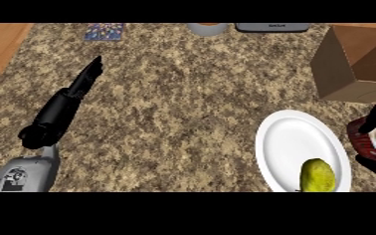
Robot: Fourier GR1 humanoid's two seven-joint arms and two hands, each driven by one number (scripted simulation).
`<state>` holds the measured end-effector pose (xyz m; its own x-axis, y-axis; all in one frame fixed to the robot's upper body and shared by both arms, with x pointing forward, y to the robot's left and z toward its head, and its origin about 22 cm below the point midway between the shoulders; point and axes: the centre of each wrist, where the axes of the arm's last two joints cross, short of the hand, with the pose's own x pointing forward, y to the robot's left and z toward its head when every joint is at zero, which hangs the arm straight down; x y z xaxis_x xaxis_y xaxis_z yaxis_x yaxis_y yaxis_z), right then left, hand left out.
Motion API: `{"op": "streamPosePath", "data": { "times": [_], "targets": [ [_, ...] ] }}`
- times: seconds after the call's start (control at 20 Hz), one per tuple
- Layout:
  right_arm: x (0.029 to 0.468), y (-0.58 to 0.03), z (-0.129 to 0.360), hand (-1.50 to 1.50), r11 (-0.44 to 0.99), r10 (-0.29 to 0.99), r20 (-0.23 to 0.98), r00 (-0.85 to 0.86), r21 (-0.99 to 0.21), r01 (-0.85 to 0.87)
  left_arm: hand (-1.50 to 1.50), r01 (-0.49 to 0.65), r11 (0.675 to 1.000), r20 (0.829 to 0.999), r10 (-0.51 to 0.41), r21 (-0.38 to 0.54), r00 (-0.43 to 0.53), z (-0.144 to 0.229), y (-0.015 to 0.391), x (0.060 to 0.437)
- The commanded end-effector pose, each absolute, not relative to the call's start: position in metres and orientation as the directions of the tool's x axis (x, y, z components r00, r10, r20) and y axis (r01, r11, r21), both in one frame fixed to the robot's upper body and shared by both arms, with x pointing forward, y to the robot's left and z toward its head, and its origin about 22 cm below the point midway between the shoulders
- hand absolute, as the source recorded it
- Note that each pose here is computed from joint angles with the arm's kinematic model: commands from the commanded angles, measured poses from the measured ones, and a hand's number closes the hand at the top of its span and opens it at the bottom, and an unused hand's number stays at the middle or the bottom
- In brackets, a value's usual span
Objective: Pick the cupcake from the plate and place it in the cardboard box
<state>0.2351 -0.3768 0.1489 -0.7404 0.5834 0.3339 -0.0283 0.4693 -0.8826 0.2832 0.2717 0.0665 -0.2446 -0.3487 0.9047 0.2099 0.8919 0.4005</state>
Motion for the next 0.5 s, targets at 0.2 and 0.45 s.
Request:
{"op": "streamPosePath", "data": {
  "times": [0.2, 0.45],
  "targets": [
    [0.292, -0.42, 0.213, 1.5, 0.567, 0.686, 0.446, -0.576, -0.823, 0.038, 0.0, 0.211, 0.889, 0.899, -0.347, 0.406, -0.269, 0.063, 0.279, 0.286],
    [0.336, -0.423, 0.213, 1.5, 0.432, 0.791, 0.327, -0.517, -0.897, 0.093, 0.0, 0.226, 0.885, 0.895, -0.336, 0.407, -0.295, 0.061, 0.255, 0.295]
  ]
}}
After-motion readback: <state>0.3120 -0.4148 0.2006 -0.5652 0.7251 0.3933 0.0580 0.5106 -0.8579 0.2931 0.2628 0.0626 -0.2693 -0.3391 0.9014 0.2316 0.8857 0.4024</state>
